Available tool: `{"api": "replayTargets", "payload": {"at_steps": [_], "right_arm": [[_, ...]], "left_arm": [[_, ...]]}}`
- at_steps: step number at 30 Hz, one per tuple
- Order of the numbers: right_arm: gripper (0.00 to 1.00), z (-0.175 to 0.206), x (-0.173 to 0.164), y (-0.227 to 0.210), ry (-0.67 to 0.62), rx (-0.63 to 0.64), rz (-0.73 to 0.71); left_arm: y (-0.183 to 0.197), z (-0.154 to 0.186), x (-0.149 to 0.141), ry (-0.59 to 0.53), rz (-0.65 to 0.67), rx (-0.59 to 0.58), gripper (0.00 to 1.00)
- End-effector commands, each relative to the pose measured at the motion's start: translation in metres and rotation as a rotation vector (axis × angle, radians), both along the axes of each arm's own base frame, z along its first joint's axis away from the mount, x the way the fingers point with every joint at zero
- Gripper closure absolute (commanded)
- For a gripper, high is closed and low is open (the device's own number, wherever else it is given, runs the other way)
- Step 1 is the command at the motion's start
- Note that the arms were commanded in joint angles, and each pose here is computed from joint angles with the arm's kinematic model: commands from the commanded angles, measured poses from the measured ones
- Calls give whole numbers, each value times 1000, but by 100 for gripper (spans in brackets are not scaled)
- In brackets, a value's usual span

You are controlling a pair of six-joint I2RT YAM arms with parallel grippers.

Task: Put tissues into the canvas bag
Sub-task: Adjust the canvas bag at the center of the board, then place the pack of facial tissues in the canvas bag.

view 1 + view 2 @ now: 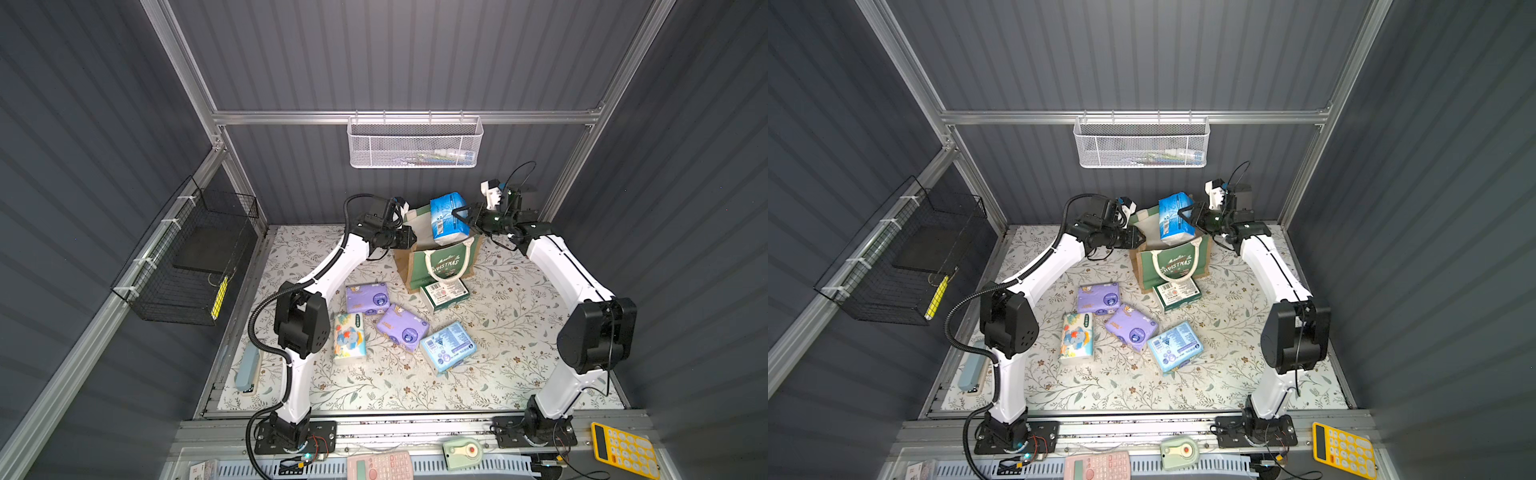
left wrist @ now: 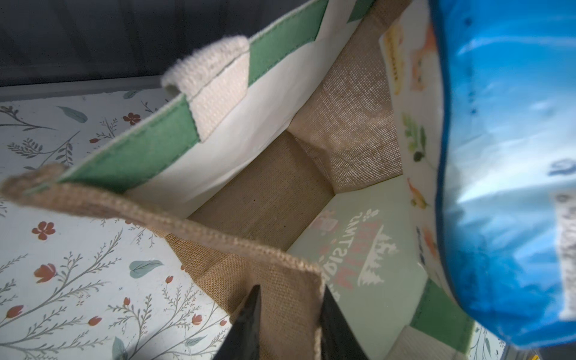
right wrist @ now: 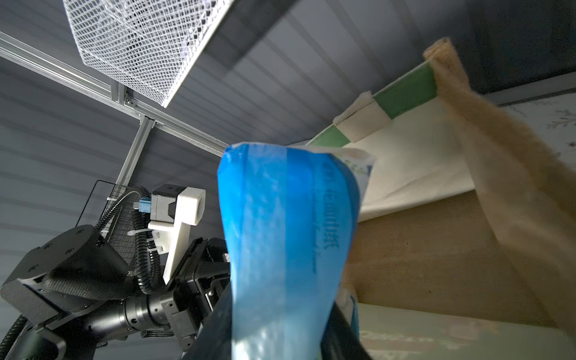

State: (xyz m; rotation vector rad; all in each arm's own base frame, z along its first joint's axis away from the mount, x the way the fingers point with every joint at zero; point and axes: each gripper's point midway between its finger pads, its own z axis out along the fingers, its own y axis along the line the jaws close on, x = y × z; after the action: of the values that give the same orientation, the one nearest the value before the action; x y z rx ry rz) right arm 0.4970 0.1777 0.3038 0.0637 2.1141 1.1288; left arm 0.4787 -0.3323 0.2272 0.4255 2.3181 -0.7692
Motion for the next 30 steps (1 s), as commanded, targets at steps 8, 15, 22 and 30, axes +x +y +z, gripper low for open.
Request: {"api": "replayTargets", "payload": {"at_steps": [8, 15, 22, 30], "right_arm": [[65, -12, -7, -1, 21, -58, 3], [66, -22, -27, -7, 51, -54, -9], [66, -24, -49, -12, 74, -35, -25], [67, -21, -76, -24, 77, -63, -71]], "left_arm": [[-13, 10, 4, -13, -69, -55, 80], [-34, 14, 12, -24, -146, -141, 96], [-51, 19, 15, -17, -202, -234, 100], [-71, 36, 8, -49, -277, -319, 100]]}}
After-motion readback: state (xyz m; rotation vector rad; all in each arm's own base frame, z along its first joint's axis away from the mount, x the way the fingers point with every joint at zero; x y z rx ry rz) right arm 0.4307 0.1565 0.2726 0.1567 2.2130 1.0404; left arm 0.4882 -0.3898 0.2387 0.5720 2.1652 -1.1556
